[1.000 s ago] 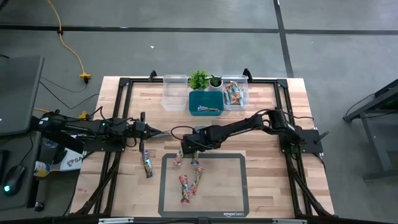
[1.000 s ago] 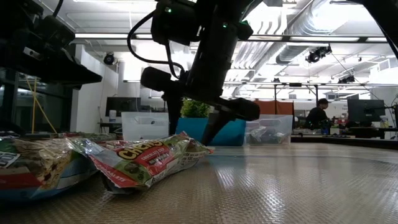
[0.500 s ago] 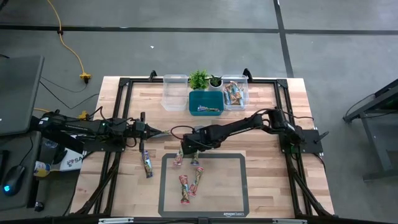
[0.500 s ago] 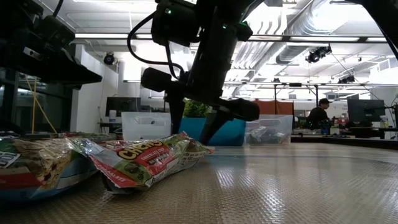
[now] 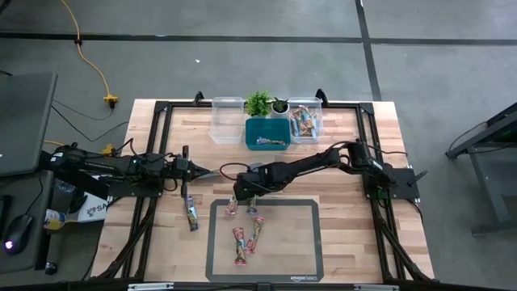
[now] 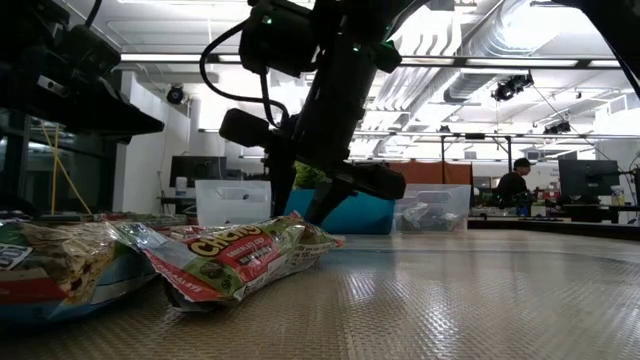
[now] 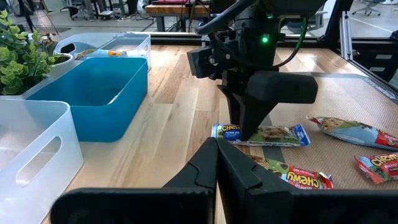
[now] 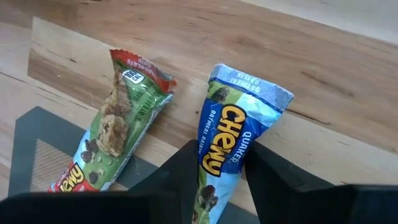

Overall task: Pick and place Granola Bars by type
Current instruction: Put the blue granola bar into the blue bin

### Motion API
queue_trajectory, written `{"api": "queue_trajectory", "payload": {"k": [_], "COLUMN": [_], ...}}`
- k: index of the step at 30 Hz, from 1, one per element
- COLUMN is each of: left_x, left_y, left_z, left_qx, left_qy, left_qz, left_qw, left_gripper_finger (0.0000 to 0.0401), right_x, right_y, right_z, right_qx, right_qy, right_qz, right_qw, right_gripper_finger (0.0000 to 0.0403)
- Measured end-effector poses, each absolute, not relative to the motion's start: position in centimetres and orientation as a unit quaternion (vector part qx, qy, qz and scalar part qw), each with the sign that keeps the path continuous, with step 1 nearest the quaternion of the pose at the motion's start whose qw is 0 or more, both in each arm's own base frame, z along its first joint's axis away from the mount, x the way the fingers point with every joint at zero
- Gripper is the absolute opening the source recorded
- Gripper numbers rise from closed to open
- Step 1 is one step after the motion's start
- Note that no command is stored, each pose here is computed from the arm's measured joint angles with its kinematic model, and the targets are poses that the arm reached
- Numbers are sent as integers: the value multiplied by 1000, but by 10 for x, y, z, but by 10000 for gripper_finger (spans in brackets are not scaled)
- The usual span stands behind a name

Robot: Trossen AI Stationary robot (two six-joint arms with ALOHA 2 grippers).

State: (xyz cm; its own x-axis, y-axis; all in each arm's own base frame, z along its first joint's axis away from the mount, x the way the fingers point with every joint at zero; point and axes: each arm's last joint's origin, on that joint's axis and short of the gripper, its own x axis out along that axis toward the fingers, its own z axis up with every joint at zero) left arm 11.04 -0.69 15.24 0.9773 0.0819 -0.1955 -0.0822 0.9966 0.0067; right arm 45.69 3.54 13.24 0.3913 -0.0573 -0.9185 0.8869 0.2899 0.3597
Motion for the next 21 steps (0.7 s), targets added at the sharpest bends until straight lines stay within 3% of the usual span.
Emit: {"api": "queue_trajectory", "payload": {"k": [21], "left_x": [110], "left_y": [-7], "left_z": [152], "left_qx": [-1], "left_qy": [98], "left_qz": [41], "left_qw": [994], "left_gripper_finger": [1], "right_x": [455], "right_y": [34], "right_z": [140], "right_qx": [465], "right_qy": [446], "right_qz": [-321], "right_qw": [694], "right_gripper_finger": [53]}}
